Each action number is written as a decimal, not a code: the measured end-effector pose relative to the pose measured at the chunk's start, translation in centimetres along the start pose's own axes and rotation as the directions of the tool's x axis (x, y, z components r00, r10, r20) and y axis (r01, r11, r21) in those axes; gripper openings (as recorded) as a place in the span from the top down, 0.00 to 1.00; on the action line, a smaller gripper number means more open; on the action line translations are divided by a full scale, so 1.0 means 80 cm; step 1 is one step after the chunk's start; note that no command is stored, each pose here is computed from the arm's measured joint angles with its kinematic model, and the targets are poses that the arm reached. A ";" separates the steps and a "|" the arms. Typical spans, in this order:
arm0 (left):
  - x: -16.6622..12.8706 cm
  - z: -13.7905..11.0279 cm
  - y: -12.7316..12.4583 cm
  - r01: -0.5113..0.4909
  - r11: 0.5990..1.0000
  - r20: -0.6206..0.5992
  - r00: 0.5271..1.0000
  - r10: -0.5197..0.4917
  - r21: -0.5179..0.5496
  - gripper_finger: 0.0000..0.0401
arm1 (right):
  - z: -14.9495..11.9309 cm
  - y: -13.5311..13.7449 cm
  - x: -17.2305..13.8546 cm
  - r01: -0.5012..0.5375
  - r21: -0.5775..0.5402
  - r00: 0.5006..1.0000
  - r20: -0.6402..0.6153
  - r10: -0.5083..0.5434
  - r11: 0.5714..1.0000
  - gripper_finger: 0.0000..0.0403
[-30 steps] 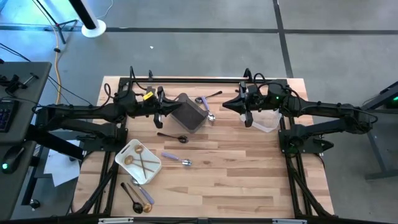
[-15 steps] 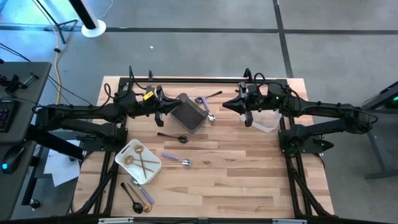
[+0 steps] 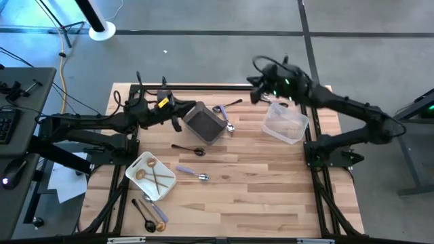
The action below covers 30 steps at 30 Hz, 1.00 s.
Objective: Sort silverware by color (type)
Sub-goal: Put the top right purple spoon into the black bin
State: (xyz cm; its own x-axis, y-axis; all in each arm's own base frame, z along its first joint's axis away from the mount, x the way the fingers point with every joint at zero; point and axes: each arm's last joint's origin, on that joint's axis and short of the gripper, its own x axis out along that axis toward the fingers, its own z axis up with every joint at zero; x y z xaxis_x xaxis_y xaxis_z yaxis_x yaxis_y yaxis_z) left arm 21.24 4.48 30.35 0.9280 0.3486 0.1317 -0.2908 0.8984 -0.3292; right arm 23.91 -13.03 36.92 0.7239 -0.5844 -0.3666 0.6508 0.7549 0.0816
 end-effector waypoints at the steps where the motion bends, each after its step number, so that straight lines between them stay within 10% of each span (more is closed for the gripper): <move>1: 0.000 0.000 0.001 -0.006 1.000 0.002 1.000 0.006 -0.009 1.00 | 0.005 -0.011 0.008 0.057 -0.013 0.997 -0.047 -0.058 0.998 1.00; 7: 0.001 -0.002 0.007 -0.041 0.999 -0.024 0.999 0.041 -0.014 1.00 | 0.007 -0.092 0.059 0.253 0.002 0.922 -0.304 -0.240 0.967 1.00; 16: 0.000 -0.010 0.011 -0.070 0.998 -0.084 0.994 0.070 0.000 1.00 | -0.072 -0.187 0.124 0.407 0.117 0.693 -0.685 -0.223 0.906 0.92; 30: 0.000 -0.011 0.010 -0.043 0.999 -0.101 0.994 0.044 0.009 1.00 | -0.172 -0.212 0.187 0.406 0.138 0.413 -0.909 -0.047 0.904 0.67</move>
State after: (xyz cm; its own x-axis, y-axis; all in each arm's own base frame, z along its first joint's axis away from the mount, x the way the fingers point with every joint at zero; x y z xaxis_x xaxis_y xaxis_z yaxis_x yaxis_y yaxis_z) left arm 21.22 5.00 29.27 0.9332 0.3587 0.0217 -0.3326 0.8850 -0.3259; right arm 20.58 -30.48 17.30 0.0605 -0.0064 -0.9981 0.9132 0.4041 0.0528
